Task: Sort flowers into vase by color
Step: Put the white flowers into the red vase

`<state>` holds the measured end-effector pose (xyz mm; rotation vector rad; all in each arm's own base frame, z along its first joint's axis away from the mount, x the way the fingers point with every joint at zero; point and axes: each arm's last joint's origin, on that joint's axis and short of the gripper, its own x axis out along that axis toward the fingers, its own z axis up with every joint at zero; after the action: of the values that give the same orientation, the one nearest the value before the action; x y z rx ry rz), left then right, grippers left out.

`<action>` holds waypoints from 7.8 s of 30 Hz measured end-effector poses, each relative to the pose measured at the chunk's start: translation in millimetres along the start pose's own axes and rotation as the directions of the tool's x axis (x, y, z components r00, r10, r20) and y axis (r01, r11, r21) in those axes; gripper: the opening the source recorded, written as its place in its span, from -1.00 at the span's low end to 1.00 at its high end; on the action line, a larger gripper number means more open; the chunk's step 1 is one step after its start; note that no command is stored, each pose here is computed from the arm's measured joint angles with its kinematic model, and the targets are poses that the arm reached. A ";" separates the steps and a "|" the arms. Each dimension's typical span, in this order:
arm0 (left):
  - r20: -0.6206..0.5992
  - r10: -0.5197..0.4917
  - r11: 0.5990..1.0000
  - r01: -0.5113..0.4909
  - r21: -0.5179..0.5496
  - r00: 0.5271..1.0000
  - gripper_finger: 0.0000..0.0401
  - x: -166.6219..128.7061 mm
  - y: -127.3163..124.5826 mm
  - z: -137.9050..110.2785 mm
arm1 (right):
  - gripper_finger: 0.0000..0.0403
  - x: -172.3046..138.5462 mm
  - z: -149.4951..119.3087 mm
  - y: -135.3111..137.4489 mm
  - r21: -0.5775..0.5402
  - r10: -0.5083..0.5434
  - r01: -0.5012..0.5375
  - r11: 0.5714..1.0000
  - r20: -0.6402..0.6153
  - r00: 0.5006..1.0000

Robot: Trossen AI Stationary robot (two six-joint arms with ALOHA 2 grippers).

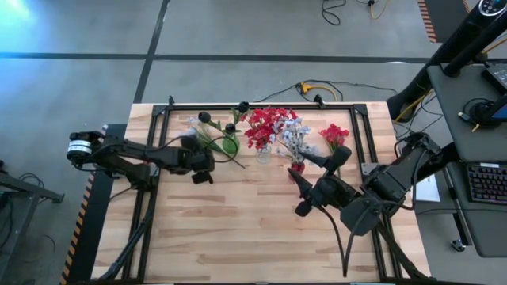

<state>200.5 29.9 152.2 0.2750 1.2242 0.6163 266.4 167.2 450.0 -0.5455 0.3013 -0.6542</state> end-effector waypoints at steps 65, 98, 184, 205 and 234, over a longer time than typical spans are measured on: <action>0.068 0.051 0.851 -0.008 -0.525 0.996 -0.27 24.9 55.6 -37.0 | 0.13 1.7 2.7 3.1 0.041 -0.004 0.003 0.999 0.011 1.000; 0.223 -0.085 0.962 0.138 -0.237 0.971 -0.46 19.2 55.7 -28.0 | 0.13 1.6 5.5 2.1 0.089 -0.004 0.002 0.996 0.020 1.000; -0.085 -0.041 0.950 0.013 -0.310 0.996 -0.46 12.1 67.0 -16.7 | 0.13 1.9 4.2 3.5 0.107 -0.004 0.002 0.994 0.018 1.000; -0.148 -0.015 0.959 -0.028 -0.281 0.989 -0.46 -28.4 94.2 -1.2 | 0.13 1.9 4.1 3.7 0.109 -0.003 0.001 0.994 0.018 1.000; -0.381 0.294 0.883 -0.401 -0.242 0.877 -0.63 -63.7 120.1 -12.0 | 0.13 5.2 2.6 17.7 0.053 -0.005 0.004 0.999 0.011 1.000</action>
<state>141.3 88.6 260.2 0.1252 1.3876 1.2057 280.2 176.6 441.7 -0.4995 0.2721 -0.6617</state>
